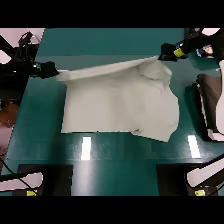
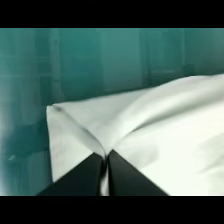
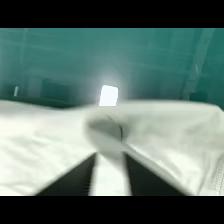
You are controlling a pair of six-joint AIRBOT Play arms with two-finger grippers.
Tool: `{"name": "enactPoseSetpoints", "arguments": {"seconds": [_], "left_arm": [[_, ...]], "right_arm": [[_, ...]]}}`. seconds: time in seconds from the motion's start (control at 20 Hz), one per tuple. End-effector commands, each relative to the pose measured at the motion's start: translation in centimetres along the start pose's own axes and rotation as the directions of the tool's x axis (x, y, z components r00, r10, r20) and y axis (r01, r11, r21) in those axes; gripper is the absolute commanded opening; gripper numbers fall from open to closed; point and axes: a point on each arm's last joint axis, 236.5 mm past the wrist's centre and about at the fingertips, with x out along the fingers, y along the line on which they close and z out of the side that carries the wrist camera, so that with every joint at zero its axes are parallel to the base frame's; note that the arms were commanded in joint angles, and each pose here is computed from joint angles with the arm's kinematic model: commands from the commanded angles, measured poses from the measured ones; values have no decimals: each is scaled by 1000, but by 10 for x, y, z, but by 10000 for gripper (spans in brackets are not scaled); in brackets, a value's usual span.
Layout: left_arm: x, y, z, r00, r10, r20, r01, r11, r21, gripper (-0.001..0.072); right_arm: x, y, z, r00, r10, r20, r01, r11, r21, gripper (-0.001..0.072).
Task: Fold the shirts.
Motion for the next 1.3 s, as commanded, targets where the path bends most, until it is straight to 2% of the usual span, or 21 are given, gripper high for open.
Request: {"name": "enactPoseSetpoints", "arguments": {"seconds": [0.0,0.05,0.1,0.15,0.2,0.25,0.35,0.4,0.45,0.65,0.85,1.0,1.25], "left_arm": [[13,8,14,999,9,51,-8,1000,-20,579],[9,8,16,999,16,49,-16,1000,-4,617],[4,7,17,999,24,35,-25,1000,19,620],[-2,6,15,999,33,7,-33,998,45,620],[-11,4,8,998,46,-48,-43,996,76,619],[-19,4,-4,992,58,-113,-47,994,99,619],[-28,9,-28,973,84,-217,-60,992,115,609],[-31,16,-41,961,85,-265,-61,993,98,493],[-33,22,-55,951,80,-300,-62,996,70,479],[-43,53,-139,905,36,-424,-87,991,-103,479],[-40,60,-234,859,-80,-506,-61,965,-256,480],[-25,47,-276,834,-177,-522,9,951,-308,479],[-10,54,-300,846,-165,-506,-29,935,-354,479]], "right_arm": [[25,-12,13,999,1,39,-4,998,56,578],[19,-15,14,999,-4,46,1,998,57,569],[11,-18,14,999,-6,44,3,998,64,540],[1,-20,7,1000,-9,21,8,998,55,444],[-12,-21,-4,1000,-11,-22,11,1000,7,297],[-24,-21,-21,996,-12,-86,8,999,-47,217],[-43,-18,-57,980,-11,-197,-12,994,-112,217],[-49,-16,-74,972,-3,-236,-28,992,-126,217],[-53,-11,-88,965,19,-260,-53,991,-126,217],[-61,14,-131,955,146,-258,-165,985,-54,217],[-61,18,-153,965,163,-206,-169,985,-15,217],[-64,18,-162,970,156,-185,-161,987,-10,217],[-78,23,-164,975,155,-158,-161,987,-29,217]]}}
